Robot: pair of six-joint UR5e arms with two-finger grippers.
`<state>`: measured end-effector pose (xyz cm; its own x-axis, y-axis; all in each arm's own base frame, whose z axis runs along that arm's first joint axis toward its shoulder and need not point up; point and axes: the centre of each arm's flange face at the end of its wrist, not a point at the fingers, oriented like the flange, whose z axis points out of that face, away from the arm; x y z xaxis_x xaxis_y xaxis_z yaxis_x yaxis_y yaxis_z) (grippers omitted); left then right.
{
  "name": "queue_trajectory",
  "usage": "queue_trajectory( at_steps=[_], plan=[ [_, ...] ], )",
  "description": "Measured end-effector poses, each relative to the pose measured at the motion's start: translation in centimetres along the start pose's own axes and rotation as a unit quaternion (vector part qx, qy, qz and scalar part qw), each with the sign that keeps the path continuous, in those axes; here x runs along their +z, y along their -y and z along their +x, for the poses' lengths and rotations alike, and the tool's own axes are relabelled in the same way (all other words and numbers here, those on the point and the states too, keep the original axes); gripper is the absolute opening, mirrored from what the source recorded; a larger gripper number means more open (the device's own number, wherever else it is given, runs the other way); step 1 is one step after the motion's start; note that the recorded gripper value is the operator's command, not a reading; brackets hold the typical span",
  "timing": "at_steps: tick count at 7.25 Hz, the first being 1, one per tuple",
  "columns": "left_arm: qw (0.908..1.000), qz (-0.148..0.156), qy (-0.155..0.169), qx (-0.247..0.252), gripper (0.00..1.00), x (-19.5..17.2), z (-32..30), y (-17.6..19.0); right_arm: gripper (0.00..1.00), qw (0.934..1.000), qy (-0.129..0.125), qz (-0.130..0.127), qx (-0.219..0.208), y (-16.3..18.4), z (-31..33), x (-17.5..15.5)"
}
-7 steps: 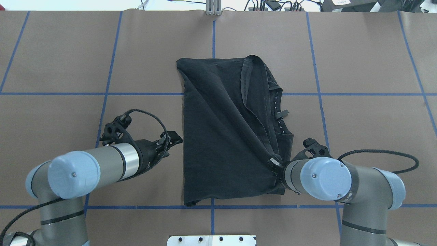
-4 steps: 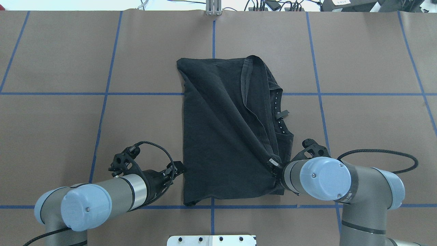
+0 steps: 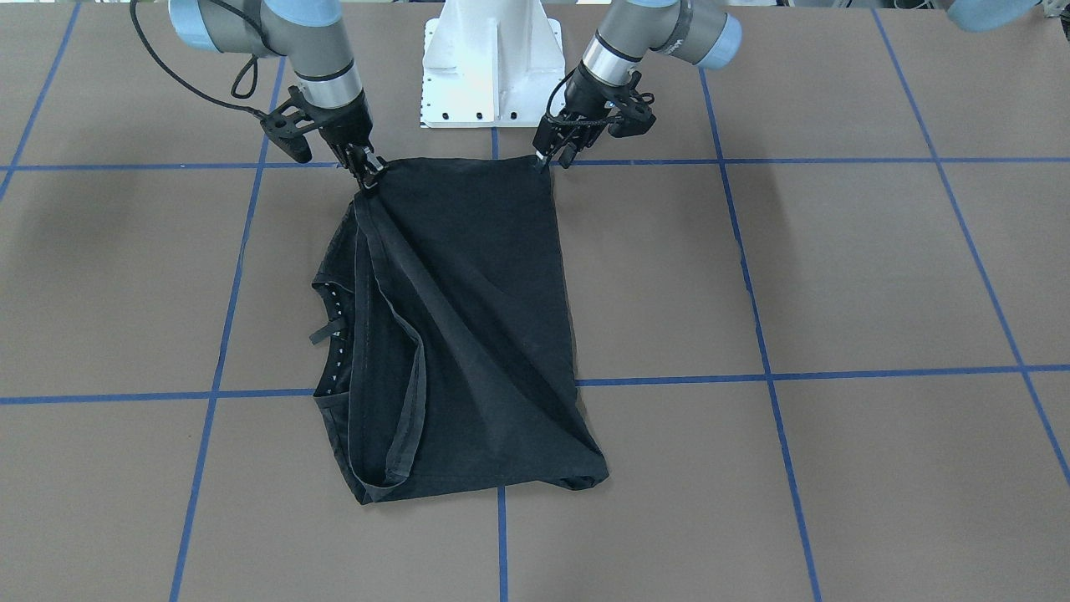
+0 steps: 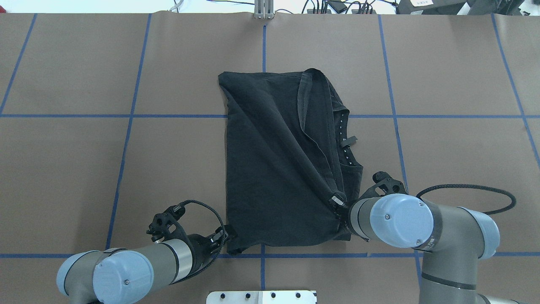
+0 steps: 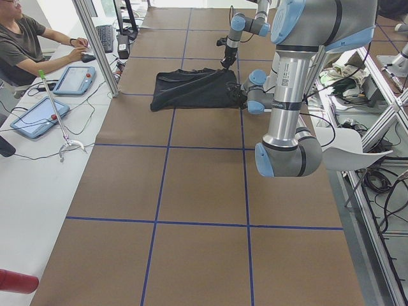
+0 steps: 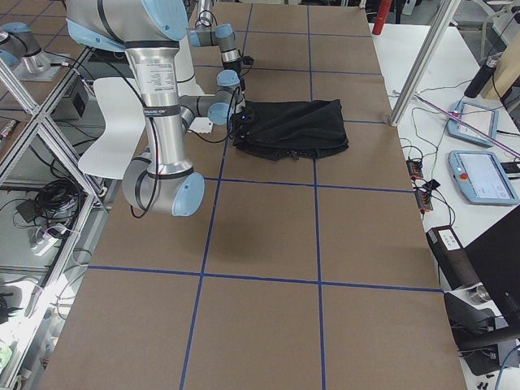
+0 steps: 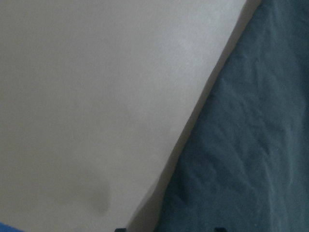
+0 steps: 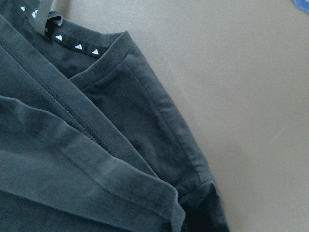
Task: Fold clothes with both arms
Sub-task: 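Lower the left gripper to the shirt's other near corner and grasp it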
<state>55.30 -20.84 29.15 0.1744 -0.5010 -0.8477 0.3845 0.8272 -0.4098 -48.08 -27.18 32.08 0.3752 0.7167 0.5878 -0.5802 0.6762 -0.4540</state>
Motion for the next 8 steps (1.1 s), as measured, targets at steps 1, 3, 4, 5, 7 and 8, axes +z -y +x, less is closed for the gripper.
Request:
queue_trajectory(
  at_steps=[1, 3, 4, 5, 7, 8],
  plan=[
    [1.0000, -0.001, 0.002, 0.001, 0.51, 0.4, 0.0, -0.3, 0.00, 1.0000, 0.000, 0.000, 0.000, 0.0, 0.0, 0.0],
    [1.0000, -0.005, 0.003, -0.006, 0.00, 0.8, 0.1, -1.0, 0.00, 1.0000, 0.000, 0.000, 0.000, 0.0, 0.0, 0.0],
    [0.9999, -0.007, 0.003, -0.010, 0.00, 0.8, 0.1, -1.3, 0.00, 1.0000, 0.000, 0.000, 0.000, 0.0, 0.0, 0.0],
    [0.9999, -0.008, 0.002, -0.012, 0.00, 0.7, 0.2, -1.3, 0.00, 1.0000, -0.001, 0.001, 0.000, 0.1, 0.1, 0.1],
    [0.9998, -0.010, -0.004, -0.014, 0.00, 0.1, 0.6, -1.2, 0.00, 1.0000, -0.001, 0.001, 0.000, 0.1, 0.1, 0.2],
    [0.9998, -0.012, -0.009, -0.015, 0.00, -0.4, 1.0, -1.2, 0.00, 1.0000, -0.001, 0.001, 0.001, 0.1, 0.1, 0.1]
  ],
)
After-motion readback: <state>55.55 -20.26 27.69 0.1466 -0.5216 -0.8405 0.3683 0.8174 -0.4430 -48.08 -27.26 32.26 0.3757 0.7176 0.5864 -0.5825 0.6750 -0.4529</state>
